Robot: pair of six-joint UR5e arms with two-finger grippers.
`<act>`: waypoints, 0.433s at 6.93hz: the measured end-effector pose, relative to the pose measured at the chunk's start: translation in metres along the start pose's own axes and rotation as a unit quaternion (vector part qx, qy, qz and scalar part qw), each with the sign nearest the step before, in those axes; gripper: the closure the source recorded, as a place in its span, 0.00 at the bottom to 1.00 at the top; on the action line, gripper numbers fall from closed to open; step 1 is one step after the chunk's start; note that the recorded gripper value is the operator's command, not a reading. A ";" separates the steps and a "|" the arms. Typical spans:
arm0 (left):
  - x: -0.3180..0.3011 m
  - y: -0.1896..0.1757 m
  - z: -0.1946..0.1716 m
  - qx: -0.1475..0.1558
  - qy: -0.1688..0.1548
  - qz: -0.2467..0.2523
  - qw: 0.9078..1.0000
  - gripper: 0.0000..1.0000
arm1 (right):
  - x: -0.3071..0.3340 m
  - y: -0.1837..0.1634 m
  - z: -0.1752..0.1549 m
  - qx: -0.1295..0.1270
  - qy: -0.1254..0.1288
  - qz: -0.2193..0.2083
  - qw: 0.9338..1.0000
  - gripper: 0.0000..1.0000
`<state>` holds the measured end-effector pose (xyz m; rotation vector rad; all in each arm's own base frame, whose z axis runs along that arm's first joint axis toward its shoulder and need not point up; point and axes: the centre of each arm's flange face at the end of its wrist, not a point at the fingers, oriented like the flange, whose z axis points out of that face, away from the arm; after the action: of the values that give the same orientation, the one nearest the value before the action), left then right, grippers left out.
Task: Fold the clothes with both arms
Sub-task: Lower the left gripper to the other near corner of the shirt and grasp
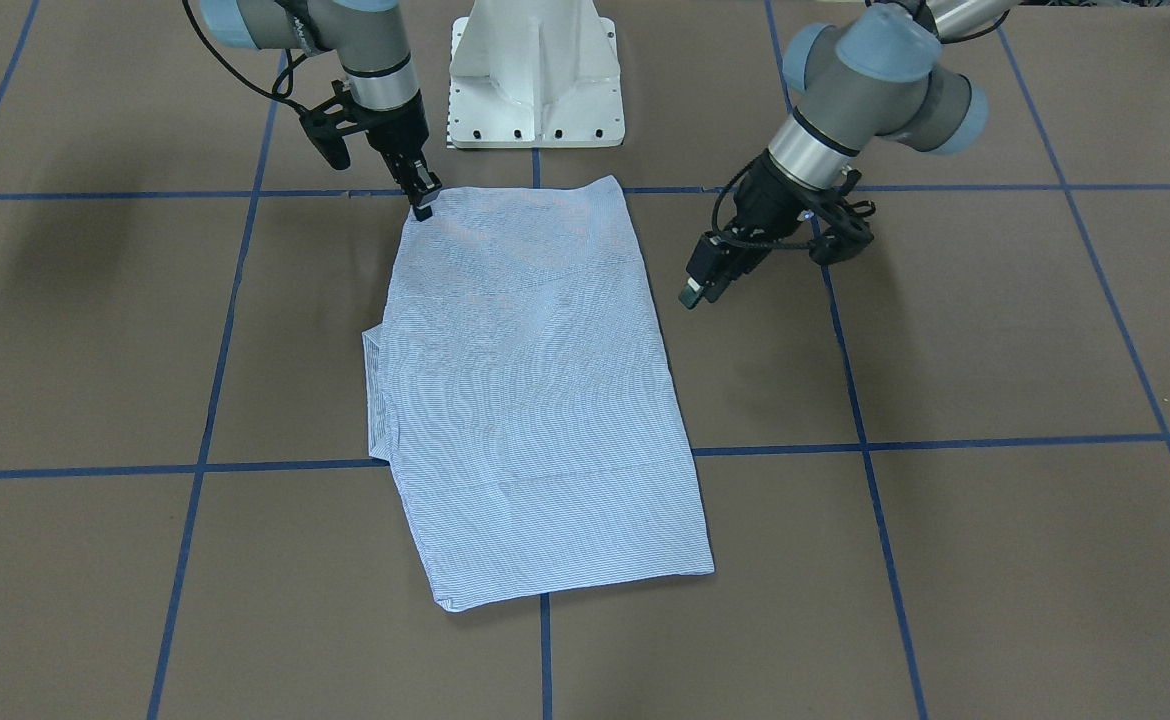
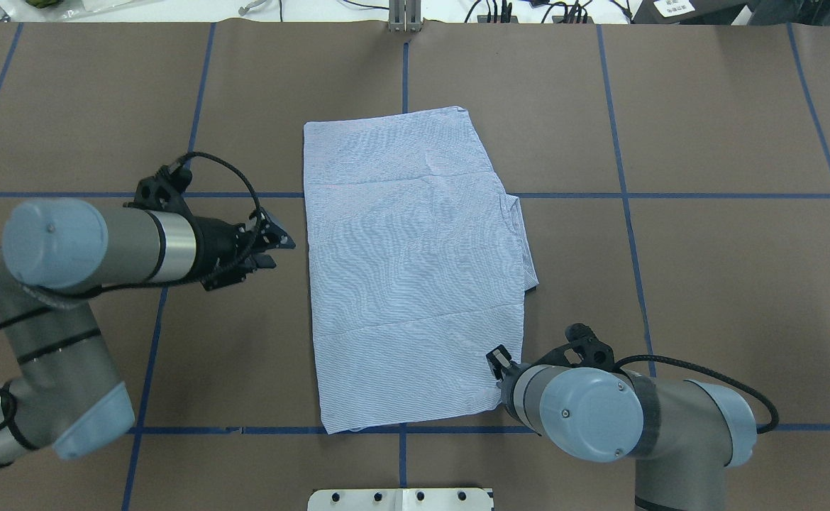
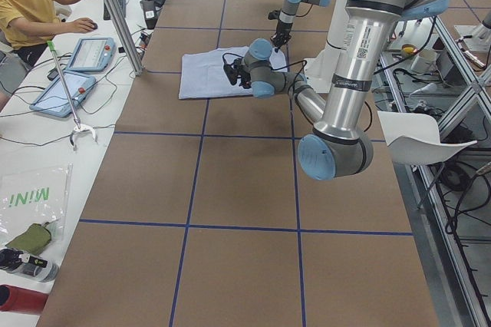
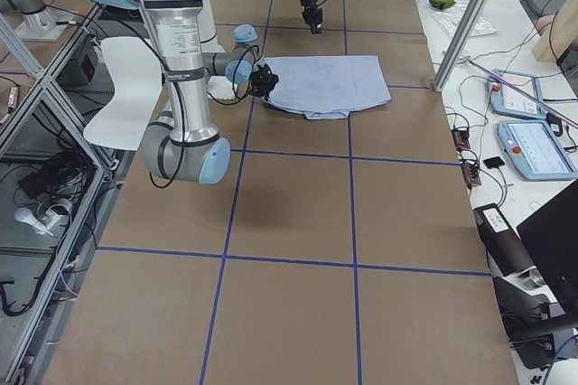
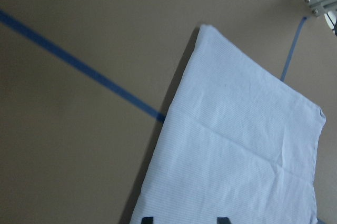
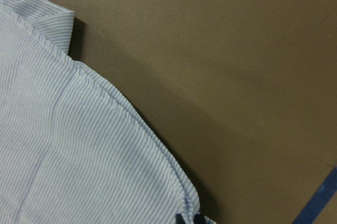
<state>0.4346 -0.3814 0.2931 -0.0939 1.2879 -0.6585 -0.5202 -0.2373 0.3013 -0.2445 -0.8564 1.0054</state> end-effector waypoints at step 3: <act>-0.052 0.142 0.031 -0.016 -0.048 -0.053 0.997 0.50 | 0.002 0.002 -0.001 -0.002 0.000 0.001 1.000 1.00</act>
<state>0.5135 -0.2483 0.2875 -0.2180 1.2061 -0.7158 -0.5202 -0.2340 0.3009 -0.2483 -0.8576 1.0059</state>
